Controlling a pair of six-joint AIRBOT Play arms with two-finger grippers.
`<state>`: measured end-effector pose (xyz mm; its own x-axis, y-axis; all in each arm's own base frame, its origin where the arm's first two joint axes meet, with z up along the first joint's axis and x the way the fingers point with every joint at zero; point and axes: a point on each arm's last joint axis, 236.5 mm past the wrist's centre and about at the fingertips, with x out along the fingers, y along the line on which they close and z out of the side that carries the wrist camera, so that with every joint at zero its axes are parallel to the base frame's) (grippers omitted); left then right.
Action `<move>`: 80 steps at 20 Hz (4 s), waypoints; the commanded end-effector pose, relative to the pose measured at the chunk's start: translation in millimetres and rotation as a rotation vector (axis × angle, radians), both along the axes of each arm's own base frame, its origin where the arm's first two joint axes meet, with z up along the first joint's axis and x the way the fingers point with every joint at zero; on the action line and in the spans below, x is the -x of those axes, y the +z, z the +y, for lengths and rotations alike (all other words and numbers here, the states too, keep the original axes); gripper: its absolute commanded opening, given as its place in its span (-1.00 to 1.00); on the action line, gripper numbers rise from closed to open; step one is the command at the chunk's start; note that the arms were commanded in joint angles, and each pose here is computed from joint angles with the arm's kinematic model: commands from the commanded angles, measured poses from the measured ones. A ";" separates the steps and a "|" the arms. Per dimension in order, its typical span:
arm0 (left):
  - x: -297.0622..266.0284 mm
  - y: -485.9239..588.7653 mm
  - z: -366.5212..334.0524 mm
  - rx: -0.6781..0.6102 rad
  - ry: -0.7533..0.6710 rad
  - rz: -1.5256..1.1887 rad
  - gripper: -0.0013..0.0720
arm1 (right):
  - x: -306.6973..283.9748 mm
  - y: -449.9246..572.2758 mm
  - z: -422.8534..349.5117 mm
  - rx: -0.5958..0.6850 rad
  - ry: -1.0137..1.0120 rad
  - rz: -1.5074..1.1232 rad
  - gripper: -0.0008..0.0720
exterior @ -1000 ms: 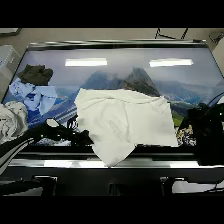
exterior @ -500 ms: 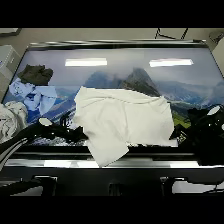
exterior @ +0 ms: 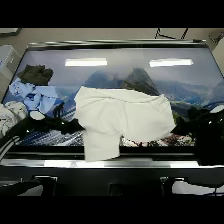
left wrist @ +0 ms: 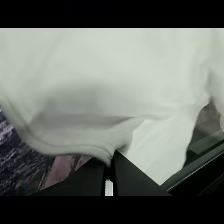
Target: Fold the clothes and pants, and hang the long-sleeved shirts on hangers.
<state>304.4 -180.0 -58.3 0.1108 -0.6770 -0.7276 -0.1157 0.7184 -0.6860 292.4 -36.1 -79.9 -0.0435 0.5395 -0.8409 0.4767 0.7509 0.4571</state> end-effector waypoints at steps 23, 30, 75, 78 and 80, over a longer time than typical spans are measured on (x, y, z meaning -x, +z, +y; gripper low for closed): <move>95.3 651.5 104.5 -0.300 0.380 -1.733 -0.91 | 58.9 617.8 41.8 0.740 -0.127 -1.689 -0.89; -87.2 332.3 105.5 -0.307 0.092 -0.767 -0.91 | -80.8 273.1 21.8 0.344 0.162 -0.663 -0.89; -57.7 0.0 127.3 -0.390 -0.050 0.059 0.59 | -61.1 14.9 27.2 0.247 0.278 -0.006 0.27; -32.6 32.2 157.6 -0.359 -0.119 0.095 0.60 | -46.1 53.9 -15.6 0.242 0.205 0.028 0.60; 1.5 27.8 174.5 -0.335 -0.081 0.162 0.40 | -21.1 59.1 -37.2 0.234 0.108 0.072 0.60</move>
